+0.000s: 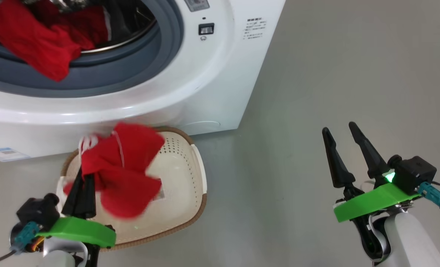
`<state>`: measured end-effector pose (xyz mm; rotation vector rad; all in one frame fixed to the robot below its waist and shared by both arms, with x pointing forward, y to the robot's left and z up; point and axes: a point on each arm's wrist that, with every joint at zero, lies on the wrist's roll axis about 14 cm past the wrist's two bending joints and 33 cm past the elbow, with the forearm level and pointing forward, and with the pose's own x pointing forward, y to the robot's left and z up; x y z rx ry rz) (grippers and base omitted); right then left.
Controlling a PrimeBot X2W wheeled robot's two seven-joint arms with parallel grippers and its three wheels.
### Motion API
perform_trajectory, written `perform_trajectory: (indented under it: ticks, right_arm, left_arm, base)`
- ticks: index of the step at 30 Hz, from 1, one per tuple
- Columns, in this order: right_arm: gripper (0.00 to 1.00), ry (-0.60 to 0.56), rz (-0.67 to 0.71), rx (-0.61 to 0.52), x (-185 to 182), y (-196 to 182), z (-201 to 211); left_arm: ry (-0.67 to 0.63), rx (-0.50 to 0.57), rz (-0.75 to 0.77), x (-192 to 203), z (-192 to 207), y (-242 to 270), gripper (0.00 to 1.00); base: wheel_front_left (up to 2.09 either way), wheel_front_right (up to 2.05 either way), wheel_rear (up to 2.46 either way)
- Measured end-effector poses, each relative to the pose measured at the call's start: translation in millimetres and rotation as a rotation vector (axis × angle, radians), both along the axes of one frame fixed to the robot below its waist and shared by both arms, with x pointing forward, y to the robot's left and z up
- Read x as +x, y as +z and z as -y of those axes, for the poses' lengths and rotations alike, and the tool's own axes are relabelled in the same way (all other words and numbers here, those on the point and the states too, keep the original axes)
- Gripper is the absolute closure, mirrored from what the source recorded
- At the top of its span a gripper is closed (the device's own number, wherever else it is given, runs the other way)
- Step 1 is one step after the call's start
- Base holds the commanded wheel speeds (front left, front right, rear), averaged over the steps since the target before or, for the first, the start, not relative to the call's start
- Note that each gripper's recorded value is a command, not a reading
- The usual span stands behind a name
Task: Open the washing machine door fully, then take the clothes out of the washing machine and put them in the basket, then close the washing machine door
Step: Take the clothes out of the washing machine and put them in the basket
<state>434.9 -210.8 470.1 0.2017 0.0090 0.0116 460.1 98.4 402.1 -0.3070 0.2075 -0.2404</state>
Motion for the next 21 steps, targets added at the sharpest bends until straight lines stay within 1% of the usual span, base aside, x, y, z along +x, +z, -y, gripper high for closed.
perform_trajectory:
  ticks: [6, 12, 17, 21]
  right_arm:
    - [0.00, -0.014, -0.012, -0.001, 3, -6, 3]
    - [0.00, -0.018, -0.043, -0.001, 4, -18, 3]
    - [0.00, -0.024, -0.047, 0.001, 9, -21, 3]
    - [0.00, -0.035, -0.070, 0.002, 11, -31, 5]
  left_arm:
    - [-0.045, 0.053, -0.161, -4, 6, -56, 1.00]
    - [-0.098, 0.111, -0.249, 0, 14, -90, 1.00]
    - [-0.142, 0.137, -0.317, -4, 23, -115, 1.00]
    - [-0.195, 0.167, -0.388, -7, 33, -140, 1.00]
  base:
    - [0.00, 0.00, 0.00]
    - [0.00, 0.00, 0.00]
    - [0.00, 0.00, 0.00]
    - [0.00, 0.00, 0.00]
